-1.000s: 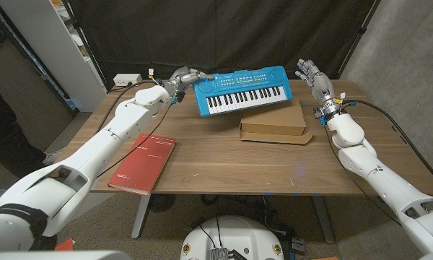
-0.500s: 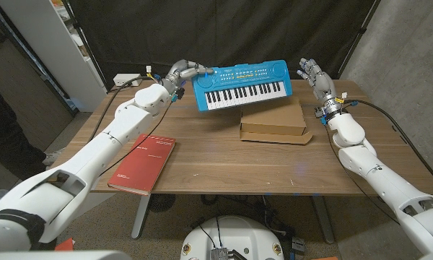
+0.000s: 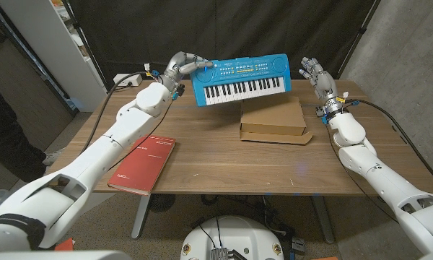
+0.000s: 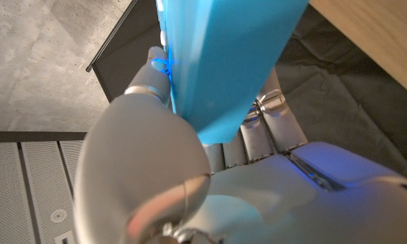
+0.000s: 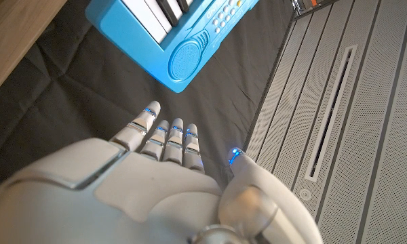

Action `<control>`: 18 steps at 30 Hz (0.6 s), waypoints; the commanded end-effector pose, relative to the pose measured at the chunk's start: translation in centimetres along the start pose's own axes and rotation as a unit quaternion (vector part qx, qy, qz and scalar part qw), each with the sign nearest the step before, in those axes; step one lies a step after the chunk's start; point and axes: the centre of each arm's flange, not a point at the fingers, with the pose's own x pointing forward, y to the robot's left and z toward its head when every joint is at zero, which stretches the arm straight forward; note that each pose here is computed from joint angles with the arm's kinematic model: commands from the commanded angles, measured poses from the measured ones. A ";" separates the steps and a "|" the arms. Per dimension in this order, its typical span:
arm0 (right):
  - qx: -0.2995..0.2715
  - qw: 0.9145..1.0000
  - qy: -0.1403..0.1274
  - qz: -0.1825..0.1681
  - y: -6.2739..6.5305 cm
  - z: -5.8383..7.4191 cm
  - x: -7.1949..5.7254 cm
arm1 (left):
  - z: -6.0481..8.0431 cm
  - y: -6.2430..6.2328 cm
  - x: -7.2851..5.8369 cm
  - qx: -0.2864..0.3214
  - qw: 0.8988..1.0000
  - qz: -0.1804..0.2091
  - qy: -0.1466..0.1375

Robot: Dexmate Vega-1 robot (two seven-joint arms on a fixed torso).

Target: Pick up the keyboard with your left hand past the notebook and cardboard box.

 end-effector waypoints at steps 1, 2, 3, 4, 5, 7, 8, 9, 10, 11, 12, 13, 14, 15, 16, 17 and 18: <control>0.000 1.000 0.005 -0.011 -0.7 -0.5 0.1 | 3.1 0.6 -0.6 0.074 0.990 0.071 -0.096; -0.002 1.000 0.004 -0.010 -0.7 -0.5 0.1 | 3.2 0.5 -0.5 0.072 0.989 0.070 -0.104; -0.002 1.000 0.004 -0.011 -0.7 -0.5 0.1 | 3.2 0.5 -0.5 0.069 0.989 0.071 -0.110; -0.002 1.000 0.004 -0.011 -0.7 -0.5 0.1 | 3.2 0.5 -0.5 0.069 0.989 0.070 -0.111; -0.003 1.000 0.003 -0.010 -0.8 -0.5 0.1 | 3.3 0.4 -0.4 0.067 0.988 0.068 -0.119; -0.003 1.000 0.006 -0.012 -0.8 -0.6 0.1 | 3.3 0.3 -0.4 0.064 0.987 0.067 -0.128; -0.002 1.000 0.006 -0.012 -0.8 -0.6 0.1 | 3.4 0.3 -0.3 0.064 0.987 0.067 -0.133; -0.001 1.000 0.007 -0.013 -0.7 -0.6 0.0 | 3.4 0.3 -0.3 0.062 0.986 0.068 -0.137; -0.001 1.000 0.008 -0.015 -0.7 -0.7 0.0 | 3.5 0.3 -0.3 0.062 0.986 0.064 -0.139; -0.001 1.000 0.008 -0.015 -0.7 -0.7 0.0 | 3.5 0.3 -0.2 0.062 0.986 0.063 -0.142; -0.003 1.000 0.006 -0.012 -0.6 -0.7 0.0 | 3.5 0.3 -0.2 0.062 0.985 0.064 -0.145; -0.002 1.000 0.008 -0.014 -0.6 -0.7 0.1 | 3.6 0.3 -0.2 0.062 0.985 0.062 -0.145; -0.001 1.000 0.008 -0.013 -0.6 -0.8 0.1 | 3.6 0.3 -0.2 0.061 0.985 0.063 -0.147; -0.001 1.000 0.008 -0.013 -0.5 -0.8 0.1 | 3.5 0.3 -0.1 0.060 0.985 0.065 -0.149; -0.001 1.000 0.008 -0.013 -0.4 -0.8 0.2 | 3.5 0.3 -0.2 0.060 0.985 0.065 -0.150; -0.001 1.000 0.007 -0.012 -0.4 -0.8 0.2 | 3.5 0.4 -0.2 0.059 0.984 0.067 -0.153; 0.000 1.000 0.009 -0.014 -0.3 -0.8 0.2 | 3.5 0.4 -0.3 0.059 0.984 0.069 -0.156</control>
